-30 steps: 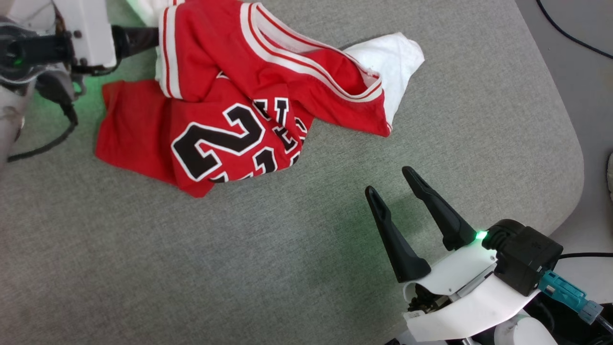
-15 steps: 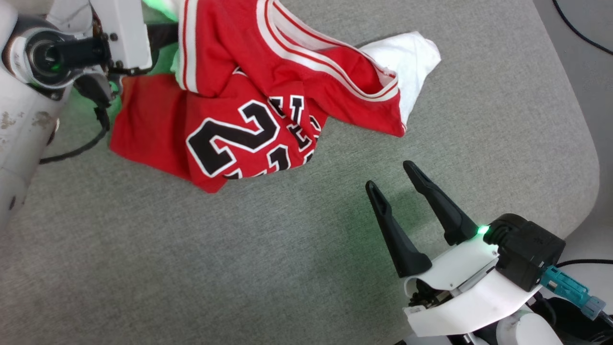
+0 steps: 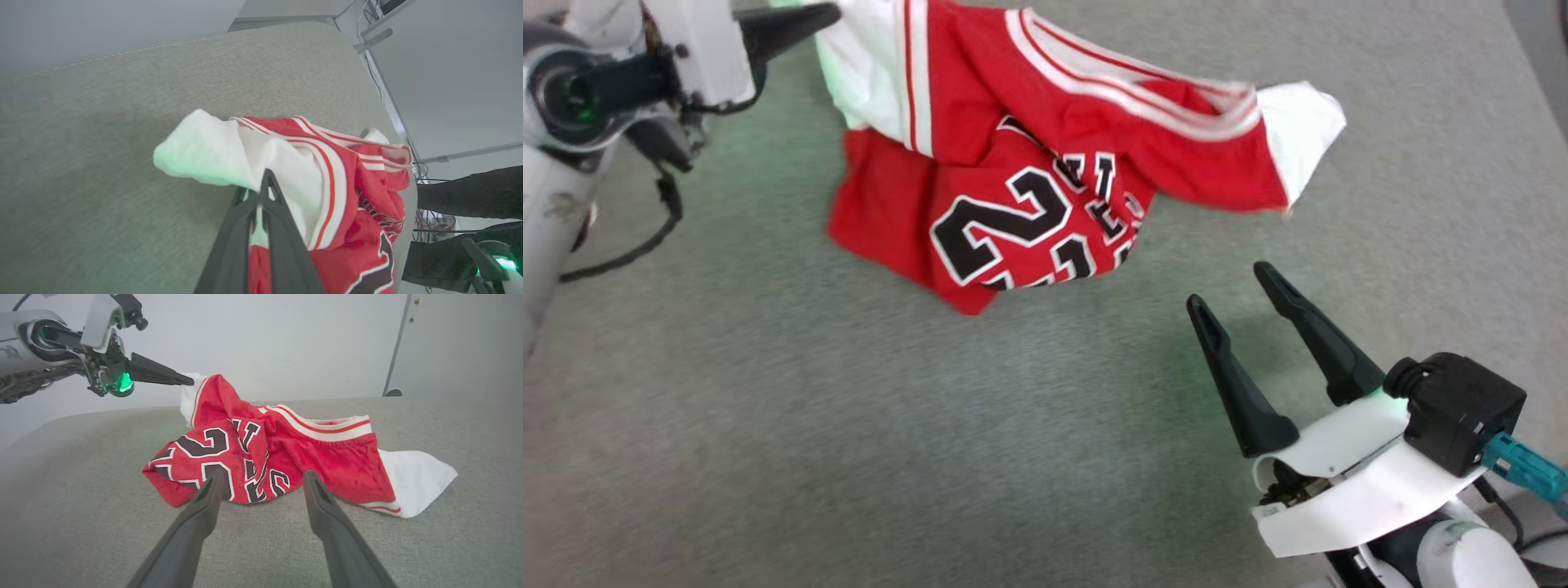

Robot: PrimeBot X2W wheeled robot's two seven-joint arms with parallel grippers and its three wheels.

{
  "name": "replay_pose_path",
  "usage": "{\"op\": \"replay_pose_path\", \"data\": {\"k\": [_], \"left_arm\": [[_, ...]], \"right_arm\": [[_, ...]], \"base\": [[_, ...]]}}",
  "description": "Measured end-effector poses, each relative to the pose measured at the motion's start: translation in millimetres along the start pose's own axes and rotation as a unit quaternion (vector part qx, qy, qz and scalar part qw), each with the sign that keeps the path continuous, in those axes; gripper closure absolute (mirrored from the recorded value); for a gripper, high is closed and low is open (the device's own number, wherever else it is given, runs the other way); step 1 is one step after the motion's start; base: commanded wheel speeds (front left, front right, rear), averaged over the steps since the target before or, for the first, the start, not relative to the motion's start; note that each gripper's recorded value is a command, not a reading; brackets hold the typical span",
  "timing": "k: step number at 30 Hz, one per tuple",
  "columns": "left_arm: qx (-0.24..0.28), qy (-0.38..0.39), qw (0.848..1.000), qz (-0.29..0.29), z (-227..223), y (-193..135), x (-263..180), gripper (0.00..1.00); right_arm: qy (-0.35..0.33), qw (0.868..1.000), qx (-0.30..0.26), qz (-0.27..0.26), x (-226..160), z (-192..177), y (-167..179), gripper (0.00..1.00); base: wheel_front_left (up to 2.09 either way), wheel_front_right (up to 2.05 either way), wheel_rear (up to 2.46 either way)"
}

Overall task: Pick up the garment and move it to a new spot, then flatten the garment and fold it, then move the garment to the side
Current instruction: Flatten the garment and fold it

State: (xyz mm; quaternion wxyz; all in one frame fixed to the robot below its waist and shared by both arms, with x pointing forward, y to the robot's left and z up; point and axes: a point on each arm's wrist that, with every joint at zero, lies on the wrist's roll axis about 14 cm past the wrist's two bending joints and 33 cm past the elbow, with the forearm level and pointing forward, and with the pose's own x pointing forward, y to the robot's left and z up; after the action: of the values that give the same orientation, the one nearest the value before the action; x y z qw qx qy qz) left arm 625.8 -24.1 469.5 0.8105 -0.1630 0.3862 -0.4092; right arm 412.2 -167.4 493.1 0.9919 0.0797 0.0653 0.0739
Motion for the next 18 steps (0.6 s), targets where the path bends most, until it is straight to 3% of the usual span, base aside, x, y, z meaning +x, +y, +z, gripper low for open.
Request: {"op": "replay_pose_path", "data": {"k": [6, 11, 18], "left_arm": [[0.004, -0.001, 0.996, 0.093, -11.0, 43.6, -63.4, 1.00], [0.011, 0.005, 0.982, 0.188, -26.0, 82.1, -124.6, 1.00], [0.017, -0.002, 0.966, 0.258, -46.7, 102.3, -178.4, 1.00]], "right_arm": [[0.001, 0.999, -0.004, 0.045, 8.0, 8.0, 21.5, 0.00], [-0.003, 0.997, -0.006, 0.083, 13.5, 16.6, 41.3, 0.00], [-0.010, 0.993, -0.007, 0.118, 14.0, 27.1, 63.2, 0.00]], "base": [[0.00, 0.00, 0.00], [0.00, 0.00, 0.00], [0.00, 0.00, 0.00]]}}
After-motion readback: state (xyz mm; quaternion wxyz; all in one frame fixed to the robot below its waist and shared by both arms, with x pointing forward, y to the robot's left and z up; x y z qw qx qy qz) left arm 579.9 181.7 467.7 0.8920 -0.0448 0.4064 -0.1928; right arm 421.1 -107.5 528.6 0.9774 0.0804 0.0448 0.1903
